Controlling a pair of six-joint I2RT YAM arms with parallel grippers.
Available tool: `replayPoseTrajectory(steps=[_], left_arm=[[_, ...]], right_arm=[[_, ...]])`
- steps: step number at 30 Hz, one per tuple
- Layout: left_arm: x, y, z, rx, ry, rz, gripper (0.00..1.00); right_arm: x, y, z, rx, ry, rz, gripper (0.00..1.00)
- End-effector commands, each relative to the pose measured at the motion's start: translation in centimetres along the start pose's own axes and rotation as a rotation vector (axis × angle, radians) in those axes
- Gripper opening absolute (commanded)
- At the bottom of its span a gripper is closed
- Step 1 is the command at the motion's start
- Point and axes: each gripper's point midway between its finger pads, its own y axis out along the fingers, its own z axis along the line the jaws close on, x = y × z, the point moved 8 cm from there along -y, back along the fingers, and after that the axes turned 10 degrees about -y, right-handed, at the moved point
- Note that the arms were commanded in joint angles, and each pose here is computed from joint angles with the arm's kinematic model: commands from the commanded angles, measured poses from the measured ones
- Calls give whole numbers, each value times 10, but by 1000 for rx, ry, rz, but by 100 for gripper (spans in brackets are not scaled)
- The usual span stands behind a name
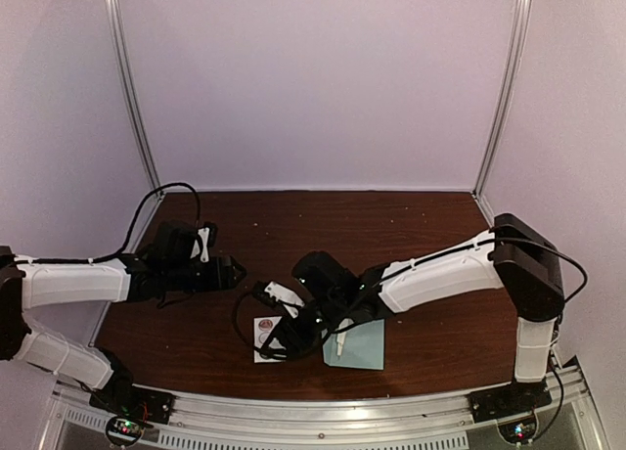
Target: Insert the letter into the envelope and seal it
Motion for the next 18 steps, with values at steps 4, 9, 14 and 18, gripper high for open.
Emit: replayPoseTrajectory(steps=[4, 9, 14, 18], left_arm=[[4, 6, -8, -58, 3, 20, 73], [3, 13, -14, -103, 26, 58, 73], [2, 16, -13, -99, 27, 67, 73], [0, 20, -11, -92, 25, 81, 73]], right_arm=[[-9, 8, 21, 20, 102, -28, 61], [-20, 17, 26, 67, 132, -18, 61], [-22, 24, 21, 49, 141, -4, 60], [-27, 28, 17, 25, 162, 11, 59]])
